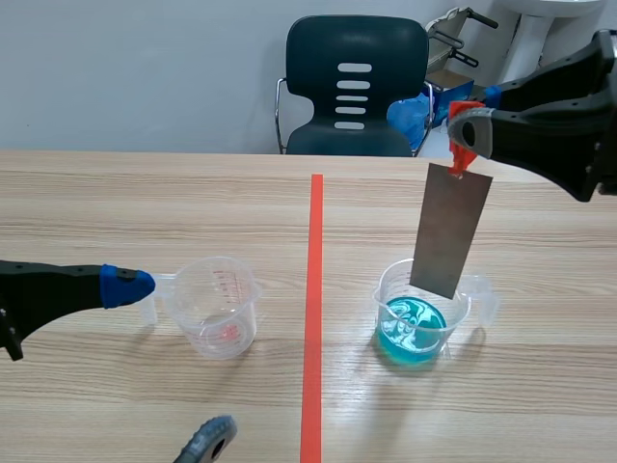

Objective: Do the redox reaction experiment

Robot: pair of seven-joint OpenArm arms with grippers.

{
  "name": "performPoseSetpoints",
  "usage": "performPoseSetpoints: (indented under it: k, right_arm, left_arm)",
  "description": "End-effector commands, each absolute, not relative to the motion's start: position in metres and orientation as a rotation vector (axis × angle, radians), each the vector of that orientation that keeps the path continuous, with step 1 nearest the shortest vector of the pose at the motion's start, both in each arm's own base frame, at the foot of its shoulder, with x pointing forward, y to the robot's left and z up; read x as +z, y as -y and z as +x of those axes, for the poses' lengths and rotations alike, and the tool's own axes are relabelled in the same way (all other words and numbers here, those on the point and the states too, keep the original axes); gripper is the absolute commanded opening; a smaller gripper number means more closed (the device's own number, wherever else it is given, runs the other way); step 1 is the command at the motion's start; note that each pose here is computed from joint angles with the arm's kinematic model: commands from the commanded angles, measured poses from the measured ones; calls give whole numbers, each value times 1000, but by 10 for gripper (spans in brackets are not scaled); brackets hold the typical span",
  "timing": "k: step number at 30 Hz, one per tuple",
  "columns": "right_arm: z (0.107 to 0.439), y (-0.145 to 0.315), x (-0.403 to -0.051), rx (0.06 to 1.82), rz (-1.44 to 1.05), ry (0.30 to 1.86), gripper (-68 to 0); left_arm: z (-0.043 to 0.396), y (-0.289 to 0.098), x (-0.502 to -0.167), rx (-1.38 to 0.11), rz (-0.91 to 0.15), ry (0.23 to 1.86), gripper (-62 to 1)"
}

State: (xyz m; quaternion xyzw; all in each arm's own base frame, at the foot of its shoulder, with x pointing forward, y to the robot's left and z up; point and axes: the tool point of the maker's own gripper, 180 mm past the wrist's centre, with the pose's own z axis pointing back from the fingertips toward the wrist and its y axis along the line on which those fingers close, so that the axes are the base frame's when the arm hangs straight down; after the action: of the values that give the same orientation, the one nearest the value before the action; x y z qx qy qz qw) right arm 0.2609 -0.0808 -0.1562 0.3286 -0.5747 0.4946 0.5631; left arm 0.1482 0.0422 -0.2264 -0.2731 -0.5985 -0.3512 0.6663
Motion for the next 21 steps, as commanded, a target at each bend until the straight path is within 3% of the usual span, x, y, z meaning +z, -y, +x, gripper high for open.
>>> performPoseSetpoints:
  k: [1, 21]
  right_arm:
    - [266, 82, -145, 1162, 762, 1390, -667]
    - [264, 69, -162, 1186, 760, 1351, -667]
  left_arm:
    - [146, -37, -218, -777, -645, 1373, 14]
    - [146, -37, -218, -776, -645, 1373, 14]
